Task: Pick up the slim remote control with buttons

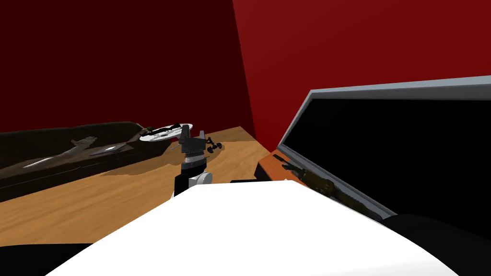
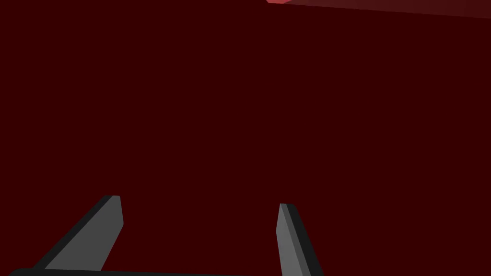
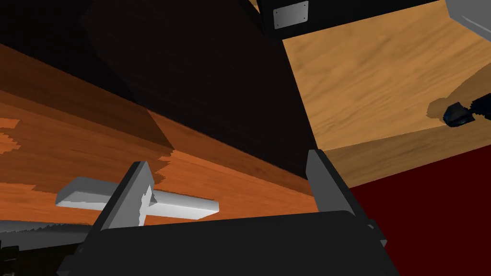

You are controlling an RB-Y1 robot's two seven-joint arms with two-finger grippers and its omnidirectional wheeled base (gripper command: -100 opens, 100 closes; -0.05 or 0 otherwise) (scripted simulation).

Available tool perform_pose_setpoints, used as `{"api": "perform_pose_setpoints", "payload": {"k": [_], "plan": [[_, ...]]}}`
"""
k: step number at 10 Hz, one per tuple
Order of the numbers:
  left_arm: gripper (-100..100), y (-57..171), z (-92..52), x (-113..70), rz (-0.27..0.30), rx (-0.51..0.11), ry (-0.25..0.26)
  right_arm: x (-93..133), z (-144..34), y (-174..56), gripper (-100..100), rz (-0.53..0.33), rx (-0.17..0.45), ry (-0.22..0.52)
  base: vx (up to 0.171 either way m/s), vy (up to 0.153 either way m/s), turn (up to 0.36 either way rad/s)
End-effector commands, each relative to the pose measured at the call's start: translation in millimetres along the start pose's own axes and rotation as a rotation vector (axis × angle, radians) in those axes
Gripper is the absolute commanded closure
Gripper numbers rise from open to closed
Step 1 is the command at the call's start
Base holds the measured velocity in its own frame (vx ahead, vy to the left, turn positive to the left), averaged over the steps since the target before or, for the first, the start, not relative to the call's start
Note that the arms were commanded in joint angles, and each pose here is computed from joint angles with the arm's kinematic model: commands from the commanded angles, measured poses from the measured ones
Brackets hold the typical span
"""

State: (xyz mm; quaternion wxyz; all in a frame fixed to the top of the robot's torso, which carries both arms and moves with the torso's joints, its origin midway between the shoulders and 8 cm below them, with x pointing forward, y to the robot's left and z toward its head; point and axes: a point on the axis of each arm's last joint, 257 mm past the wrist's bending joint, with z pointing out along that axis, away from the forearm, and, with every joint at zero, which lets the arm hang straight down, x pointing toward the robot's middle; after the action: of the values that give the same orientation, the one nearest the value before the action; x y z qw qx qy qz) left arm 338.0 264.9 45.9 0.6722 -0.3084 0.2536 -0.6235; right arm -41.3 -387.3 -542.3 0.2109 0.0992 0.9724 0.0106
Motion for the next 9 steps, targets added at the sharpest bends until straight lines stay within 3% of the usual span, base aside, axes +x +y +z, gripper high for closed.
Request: {"api": "perform_pose_setpoints", "payload": {"k": [1,3,4,5,6,9], "plan": [[0,0,0.0,0.0,0.0,0.0,0.0,15,-3.6,-8,-100,-0.015,0.012,0.032,0.015,-0.028,0.208],[0,0,0.0,0.0,0.0,0.0,0.0,56,-17.8,-33,-100,-0.066,0.038,0.132,0.049,-0.045,0.42],[0,0,0.0,0.0,0.0,0.0,0.0,58,-18.2,-34,-100,-0.07,0.04,0.136,0.056,-0.053,0.335],[0,0,0.0,-0.1,0.0,0.0,0.0,76,-25.8,-46,-100,-0.093,0.05,0.182,0.044,-0.039,0.416],[0,0,0.0,0.0,0.0,0.0,0.0,76,-25.8,-46,-100,-0.093,0.05,0.182,0.029,-0.033,0.151],[0,0,-0.1,-0.1,0.0,0.0,0.0,105,-39.8,-66,-100,-0.133,0.065,0.262,0.03,-0.029,0.234]]}}
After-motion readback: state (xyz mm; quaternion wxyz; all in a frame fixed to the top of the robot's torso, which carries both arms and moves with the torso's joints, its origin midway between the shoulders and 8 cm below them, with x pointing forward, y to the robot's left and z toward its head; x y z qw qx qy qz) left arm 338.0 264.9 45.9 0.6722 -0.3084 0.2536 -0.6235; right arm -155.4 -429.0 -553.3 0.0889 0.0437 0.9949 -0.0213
